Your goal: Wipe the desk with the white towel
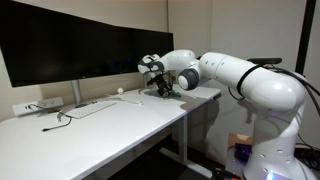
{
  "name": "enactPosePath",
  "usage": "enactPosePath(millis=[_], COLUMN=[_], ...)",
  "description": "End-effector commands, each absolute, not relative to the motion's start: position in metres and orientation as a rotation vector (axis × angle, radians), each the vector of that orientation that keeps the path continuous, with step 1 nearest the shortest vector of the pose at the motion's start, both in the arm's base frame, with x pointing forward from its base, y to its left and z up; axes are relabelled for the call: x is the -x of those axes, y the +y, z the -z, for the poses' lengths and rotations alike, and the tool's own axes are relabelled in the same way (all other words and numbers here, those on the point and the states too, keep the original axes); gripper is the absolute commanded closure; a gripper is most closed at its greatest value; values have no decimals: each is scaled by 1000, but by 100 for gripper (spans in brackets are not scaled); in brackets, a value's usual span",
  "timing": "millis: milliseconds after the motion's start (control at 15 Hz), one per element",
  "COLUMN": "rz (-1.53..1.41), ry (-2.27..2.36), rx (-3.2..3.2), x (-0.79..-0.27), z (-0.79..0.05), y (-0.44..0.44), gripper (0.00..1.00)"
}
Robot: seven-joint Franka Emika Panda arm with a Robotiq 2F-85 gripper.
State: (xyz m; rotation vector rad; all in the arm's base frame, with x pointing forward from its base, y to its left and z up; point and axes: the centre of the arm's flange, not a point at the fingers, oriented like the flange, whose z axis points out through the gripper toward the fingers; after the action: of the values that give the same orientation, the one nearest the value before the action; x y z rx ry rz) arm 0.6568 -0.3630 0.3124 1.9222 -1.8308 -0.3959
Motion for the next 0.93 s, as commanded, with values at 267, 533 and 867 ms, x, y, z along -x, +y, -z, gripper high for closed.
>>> enactPosePath(millis=[267, 533, 867], rz=[551, 598, 655], ry=[-1648, -1593, -1493], rx=[-1998, -2044, -2096], x=[-653, -659, -661], z=[-264, -263, -265], y=[-239, -194, -147], gripper=[93, 93, 94])
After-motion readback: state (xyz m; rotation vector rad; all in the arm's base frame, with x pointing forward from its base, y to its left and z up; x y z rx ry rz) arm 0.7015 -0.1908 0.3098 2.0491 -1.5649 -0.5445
